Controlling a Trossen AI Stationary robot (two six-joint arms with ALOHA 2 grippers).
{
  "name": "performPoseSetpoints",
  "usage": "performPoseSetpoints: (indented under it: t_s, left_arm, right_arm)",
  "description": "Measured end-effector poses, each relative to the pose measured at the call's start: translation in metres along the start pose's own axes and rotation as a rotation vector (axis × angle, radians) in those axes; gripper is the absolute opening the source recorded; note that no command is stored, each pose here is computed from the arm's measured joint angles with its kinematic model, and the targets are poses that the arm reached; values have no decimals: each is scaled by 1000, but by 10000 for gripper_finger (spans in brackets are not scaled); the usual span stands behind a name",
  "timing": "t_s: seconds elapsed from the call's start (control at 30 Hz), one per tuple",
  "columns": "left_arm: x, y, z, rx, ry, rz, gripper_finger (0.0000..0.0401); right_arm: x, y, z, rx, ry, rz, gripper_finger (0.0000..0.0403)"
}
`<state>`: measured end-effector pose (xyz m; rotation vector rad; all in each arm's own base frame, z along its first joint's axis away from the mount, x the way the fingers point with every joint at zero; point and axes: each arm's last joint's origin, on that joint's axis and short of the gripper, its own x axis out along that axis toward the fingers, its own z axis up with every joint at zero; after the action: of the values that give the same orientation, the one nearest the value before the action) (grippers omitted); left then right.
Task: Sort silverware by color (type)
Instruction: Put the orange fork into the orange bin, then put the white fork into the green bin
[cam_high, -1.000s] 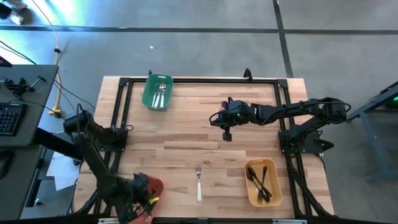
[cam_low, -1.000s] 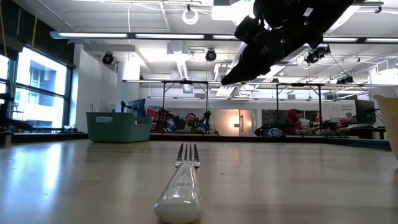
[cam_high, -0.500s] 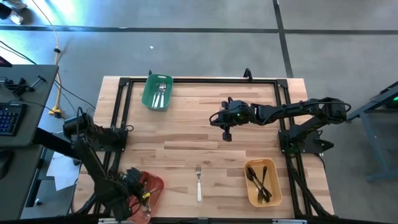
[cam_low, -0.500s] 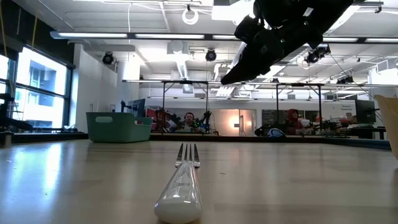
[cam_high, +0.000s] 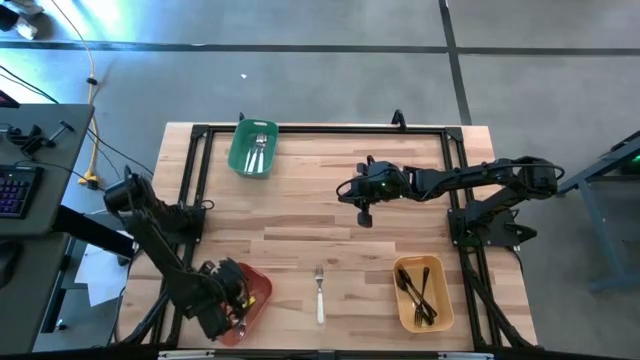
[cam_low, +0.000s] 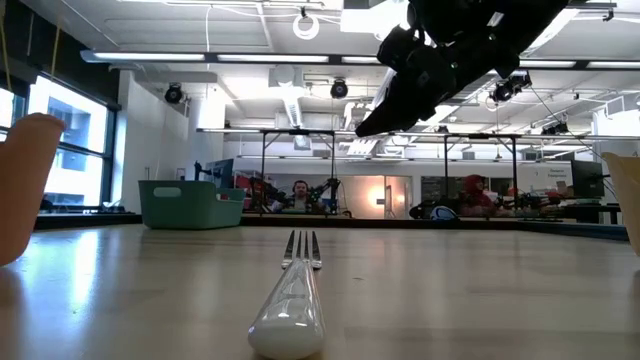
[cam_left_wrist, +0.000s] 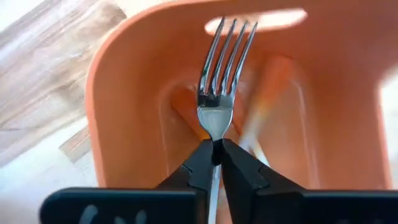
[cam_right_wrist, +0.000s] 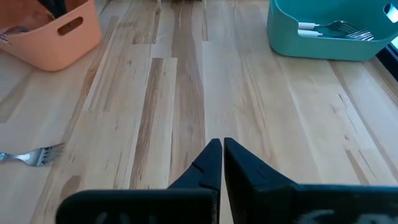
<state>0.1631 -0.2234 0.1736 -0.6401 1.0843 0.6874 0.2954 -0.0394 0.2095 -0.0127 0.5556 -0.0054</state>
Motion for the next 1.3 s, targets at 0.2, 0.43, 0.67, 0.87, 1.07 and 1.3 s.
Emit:
performPoseSetpoints:
  t_s: [0.2,0.43,0.67,0.87,1.07,1.3]
  left_arm:
    - [-25,5,10,105,88,-79,62]
    - [-47,6,32,360,48,-225,78]
    - [-29,-20,77,674,-14,-352,39]
    - [-13,-45,119,979,-174,-544,4]
    - [13,-61,149,1153,-291,-630,2]
    - [54,-78,155,1281,-368,-645,29]
  right_arm:
    - [0,0,0,38,2,-7,0]
    - [2,17,0,9,16,-43,40]
    - [1,40,-10,-56,124,-101,75]
    - [1,52,-21,-90,164,-115,7]
    - [2,47,-34,-76,118,-117,7]
    - [-12,37,-31,-46,46,-131,1]
